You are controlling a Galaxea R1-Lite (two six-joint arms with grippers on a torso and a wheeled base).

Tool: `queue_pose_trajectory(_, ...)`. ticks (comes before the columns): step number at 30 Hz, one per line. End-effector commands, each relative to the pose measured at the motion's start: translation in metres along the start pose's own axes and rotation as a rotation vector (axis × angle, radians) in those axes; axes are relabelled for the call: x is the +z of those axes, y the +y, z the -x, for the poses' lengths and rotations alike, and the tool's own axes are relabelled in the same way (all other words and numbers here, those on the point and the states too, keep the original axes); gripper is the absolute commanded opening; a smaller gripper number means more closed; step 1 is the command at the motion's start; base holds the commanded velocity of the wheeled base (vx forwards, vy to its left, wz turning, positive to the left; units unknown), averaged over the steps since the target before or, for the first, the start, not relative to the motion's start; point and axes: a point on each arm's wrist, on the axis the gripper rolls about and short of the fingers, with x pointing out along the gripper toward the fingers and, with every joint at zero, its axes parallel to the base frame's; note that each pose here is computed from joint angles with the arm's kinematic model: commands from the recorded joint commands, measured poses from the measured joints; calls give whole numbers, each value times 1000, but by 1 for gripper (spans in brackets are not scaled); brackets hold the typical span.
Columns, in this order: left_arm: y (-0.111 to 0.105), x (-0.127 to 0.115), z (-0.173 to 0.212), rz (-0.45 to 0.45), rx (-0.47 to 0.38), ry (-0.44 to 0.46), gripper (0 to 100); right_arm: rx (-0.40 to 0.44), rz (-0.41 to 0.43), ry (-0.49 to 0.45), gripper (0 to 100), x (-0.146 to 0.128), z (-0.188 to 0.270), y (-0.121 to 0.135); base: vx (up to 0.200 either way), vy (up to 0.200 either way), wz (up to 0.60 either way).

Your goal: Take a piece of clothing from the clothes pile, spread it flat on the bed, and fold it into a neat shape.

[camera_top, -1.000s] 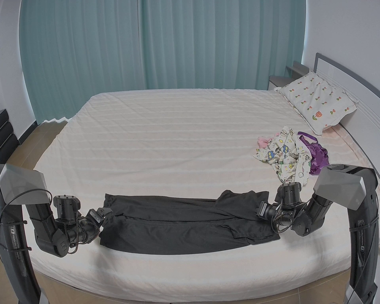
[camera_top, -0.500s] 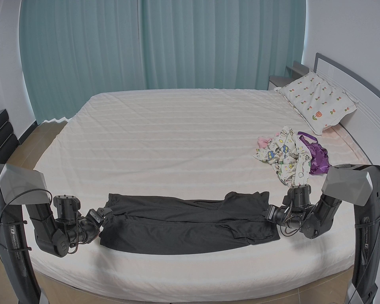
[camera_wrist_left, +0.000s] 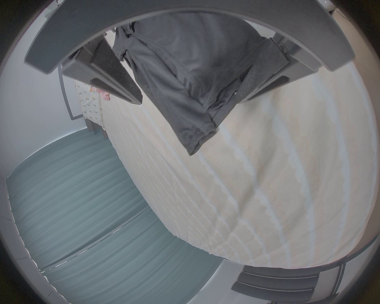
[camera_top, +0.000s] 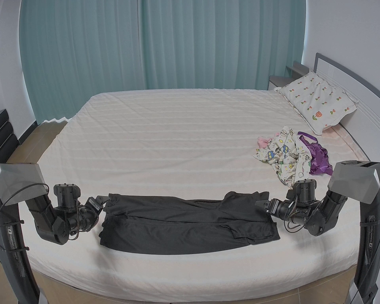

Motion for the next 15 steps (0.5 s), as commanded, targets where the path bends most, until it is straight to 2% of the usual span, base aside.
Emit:
queue_pose_trajectory(1, -31, 29, -20, -14, -33, -41, 100, -1, -15, -15, 100, 0, -2, -2, 0, 0, 0)
queue_pose_trajectory(4, -32, 31, -30, -16, -13, -28, 100, -4, -65, -9, 100, -4, -4, -1, 0, 0, 0)
queue_pose_trajectory(6, -31, 26, -29, -13, -8, -10, 100, -4, -152, -24, 100, 0, -3, 1, 0, 0, 0)
queue_pose_trajectory(12, -29, 23, -28, -4, 2, -2, 100, -27, -242, -63, 100, 6, 2, 1, 0, 0, 0)
queue_pose_trajectory(15, -28, 22, -28, -2, 2, -2, 100, -20, -287, -71, 100, 6, 2, 1, 200, 0, 0)
